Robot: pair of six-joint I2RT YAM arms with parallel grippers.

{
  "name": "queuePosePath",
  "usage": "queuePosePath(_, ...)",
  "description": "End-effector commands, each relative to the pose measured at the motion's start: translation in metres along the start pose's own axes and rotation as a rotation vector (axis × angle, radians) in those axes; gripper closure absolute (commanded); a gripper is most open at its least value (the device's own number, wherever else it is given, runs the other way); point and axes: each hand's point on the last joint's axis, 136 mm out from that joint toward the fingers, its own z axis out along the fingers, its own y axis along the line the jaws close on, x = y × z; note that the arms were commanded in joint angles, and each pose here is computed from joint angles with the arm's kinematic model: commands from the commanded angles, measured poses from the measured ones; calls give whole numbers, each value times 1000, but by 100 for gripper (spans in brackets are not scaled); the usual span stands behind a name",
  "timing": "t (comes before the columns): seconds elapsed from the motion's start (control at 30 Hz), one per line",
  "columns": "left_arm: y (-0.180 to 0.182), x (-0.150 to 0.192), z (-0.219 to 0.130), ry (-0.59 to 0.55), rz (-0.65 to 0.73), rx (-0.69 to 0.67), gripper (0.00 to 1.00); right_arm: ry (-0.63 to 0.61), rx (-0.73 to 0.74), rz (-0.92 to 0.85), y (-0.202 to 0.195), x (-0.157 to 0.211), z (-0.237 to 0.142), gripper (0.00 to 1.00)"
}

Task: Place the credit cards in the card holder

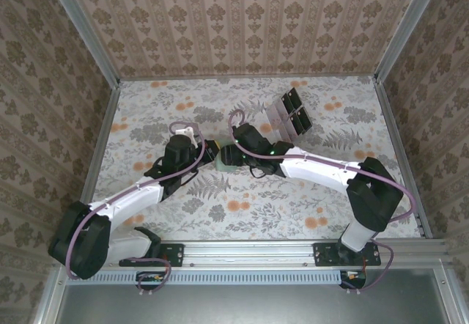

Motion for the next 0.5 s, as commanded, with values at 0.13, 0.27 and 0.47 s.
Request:
queuePosePath(0.13,-15,-13,3,-33,-1,33,100,21,13,21,-2,8,11,53)
queuePosePath(0.27,-14,-12,3,-34,1,31,100,38,37,27,-13,17,13,69)
queuePosePath(0.47,-11,-11,2,-36,0,22,100,54,88,49,-36,24,10,100)
